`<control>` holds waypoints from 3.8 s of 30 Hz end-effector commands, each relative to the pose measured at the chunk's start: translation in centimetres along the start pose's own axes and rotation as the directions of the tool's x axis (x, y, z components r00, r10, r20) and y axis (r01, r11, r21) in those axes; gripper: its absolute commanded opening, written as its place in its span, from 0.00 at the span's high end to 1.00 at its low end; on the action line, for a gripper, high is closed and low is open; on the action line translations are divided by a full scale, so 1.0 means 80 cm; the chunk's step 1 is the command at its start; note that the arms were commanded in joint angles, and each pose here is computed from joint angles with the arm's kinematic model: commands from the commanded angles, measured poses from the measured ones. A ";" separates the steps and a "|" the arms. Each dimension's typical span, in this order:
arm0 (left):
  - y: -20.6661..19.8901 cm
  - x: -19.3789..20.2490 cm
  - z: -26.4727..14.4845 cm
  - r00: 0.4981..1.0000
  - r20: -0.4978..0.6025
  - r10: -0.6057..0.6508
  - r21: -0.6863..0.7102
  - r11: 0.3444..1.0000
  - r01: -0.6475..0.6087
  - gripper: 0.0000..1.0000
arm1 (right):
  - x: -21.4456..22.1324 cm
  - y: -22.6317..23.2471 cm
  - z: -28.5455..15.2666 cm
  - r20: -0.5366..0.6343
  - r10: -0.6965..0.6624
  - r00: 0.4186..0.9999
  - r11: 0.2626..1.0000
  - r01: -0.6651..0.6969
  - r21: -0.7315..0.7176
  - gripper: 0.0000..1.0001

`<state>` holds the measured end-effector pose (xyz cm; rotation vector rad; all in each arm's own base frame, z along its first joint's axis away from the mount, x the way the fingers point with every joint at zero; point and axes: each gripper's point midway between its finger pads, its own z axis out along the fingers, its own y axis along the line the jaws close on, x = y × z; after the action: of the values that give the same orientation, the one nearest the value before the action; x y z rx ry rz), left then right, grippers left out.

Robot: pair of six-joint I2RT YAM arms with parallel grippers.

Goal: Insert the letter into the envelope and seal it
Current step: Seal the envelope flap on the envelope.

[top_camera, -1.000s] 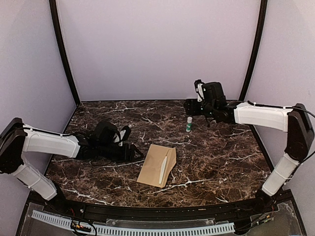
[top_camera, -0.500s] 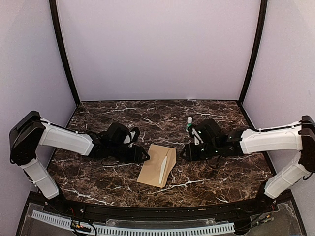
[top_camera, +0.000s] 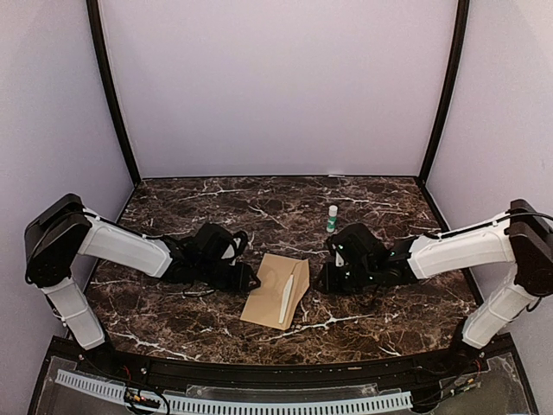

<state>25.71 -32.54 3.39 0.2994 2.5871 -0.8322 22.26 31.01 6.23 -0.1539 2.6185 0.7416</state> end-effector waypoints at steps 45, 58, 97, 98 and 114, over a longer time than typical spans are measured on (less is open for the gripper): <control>-0.073 -0.021 -0.034 0.993 0.098 0.067 0.169 0.982 -0.083 0.69 | 0.041 0.057 0.104 -0.152 -0.009 0.988 0.972 -0.027 -0.233 0.92; -0.106 0.038 0.016 0.998 0.007 0.066 0.287 0.956 -0.065 0.85 | 0.047 0.047 0.107 -0.155 0.007 0.988 0.975 -0.041 -0.218 0.94; -0.021 0.112 0.049 0.988 -0.153 -0.013 0.079 0.997 0.025 1.00 | 0.022 0.018 0.130 -0.128 0.103 0.986 0.981 -0.122 -0.153 1.00; -0.021 0.112 0.049 0.988 -0.154 -0.014 0.077 0.997 0.026 1.00 | 0.018 0.012 0.130 -0.121 0.113 0.986 0.982 -0.129 -0.140 1.00; -0.024 0.110 0.049 0.989 -0.147 -0.032 0.085 0.995 0.045 1.00 | 0.023 0.024 0.127 -0.155 0.062 0.986 0.973 -0.094 -0.210 1.00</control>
<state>20.47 -38.39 1.84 0.3585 2.5380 -1.1193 26.06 39.39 1.98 -0.1462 2.5640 1.1771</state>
